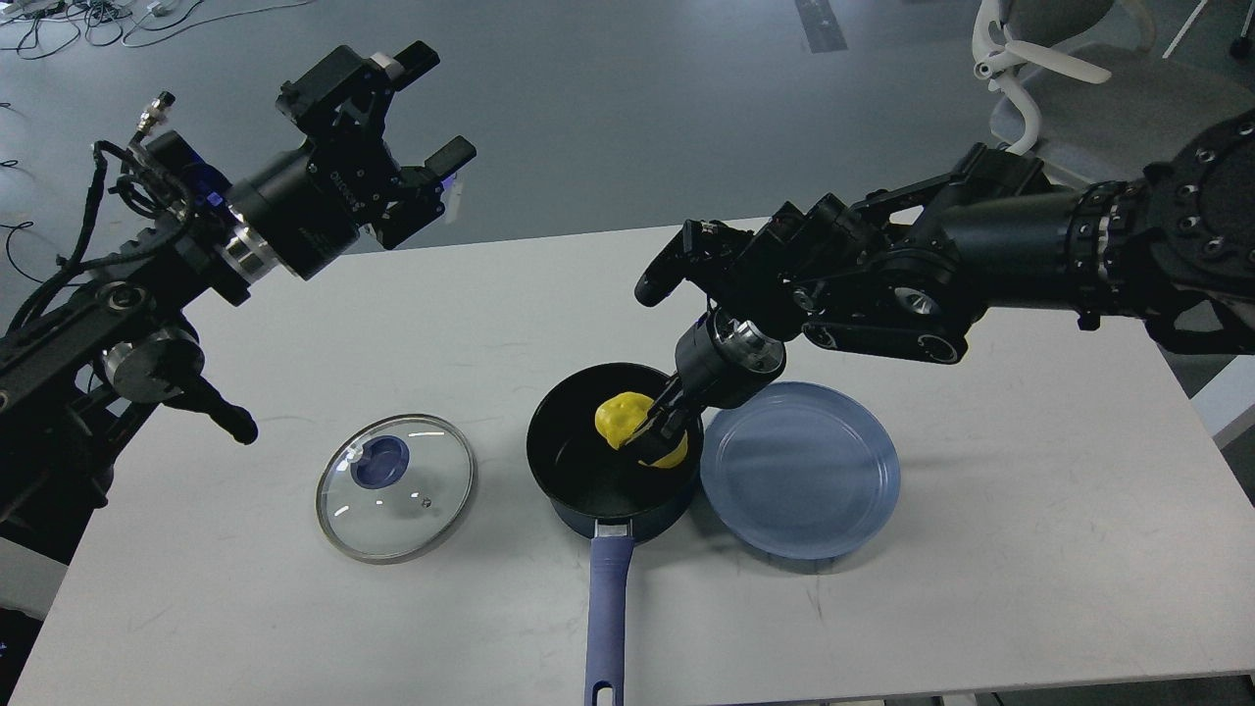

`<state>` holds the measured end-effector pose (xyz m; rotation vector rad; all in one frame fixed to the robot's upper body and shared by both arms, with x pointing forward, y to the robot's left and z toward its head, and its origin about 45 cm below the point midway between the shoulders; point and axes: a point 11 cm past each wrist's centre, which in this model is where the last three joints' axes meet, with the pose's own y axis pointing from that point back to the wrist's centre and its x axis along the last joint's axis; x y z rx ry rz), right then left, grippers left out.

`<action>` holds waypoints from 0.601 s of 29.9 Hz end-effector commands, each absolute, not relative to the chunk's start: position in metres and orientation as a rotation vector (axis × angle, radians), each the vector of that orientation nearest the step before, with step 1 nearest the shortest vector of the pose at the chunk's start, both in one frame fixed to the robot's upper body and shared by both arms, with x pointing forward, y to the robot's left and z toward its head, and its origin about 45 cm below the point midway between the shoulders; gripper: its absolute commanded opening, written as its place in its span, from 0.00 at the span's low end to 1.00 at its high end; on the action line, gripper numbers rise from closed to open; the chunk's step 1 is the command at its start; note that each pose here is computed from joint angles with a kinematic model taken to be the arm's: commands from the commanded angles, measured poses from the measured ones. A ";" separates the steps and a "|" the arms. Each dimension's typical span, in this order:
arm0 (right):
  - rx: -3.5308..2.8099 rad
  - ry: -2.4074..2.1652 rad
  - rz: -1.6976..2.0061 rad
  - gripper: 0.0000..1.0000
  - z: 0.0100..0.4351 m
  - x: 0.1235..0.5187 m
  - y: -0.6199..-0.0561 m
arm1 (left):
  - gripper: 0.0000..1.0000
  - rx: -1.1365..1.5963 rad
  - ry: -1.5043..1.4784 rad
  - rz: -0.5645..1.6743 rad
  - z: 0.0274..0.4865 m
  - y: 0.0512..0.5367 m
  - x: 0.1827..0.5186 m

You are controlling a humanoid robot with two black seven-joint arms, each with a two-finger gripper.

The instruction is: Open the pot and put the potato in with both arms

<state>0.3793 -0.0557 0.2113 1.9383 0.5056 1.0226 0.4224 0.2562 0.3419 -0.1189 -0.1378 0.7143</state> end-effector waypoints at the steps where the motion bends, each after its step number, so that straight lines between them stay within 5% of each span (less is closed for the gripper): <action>1: 1.964 0.487 1.010 0.79 0.212 0.379 -0.054 | 0.97 -0.118 -0.135 0.715 0.340 0.256 0.422; 6: 1.970 0.485 1.005 0.93 0.213 0.379 -0.053 | 0.97 -0.117 -0.134 0.715 0.340 0.257 0.422; 18: 1.991 0.315 1.014 0.95 0.256 0.410 -0.082 | 0.97 -0.116 -0.135 0.716 0.340 0.257 0.422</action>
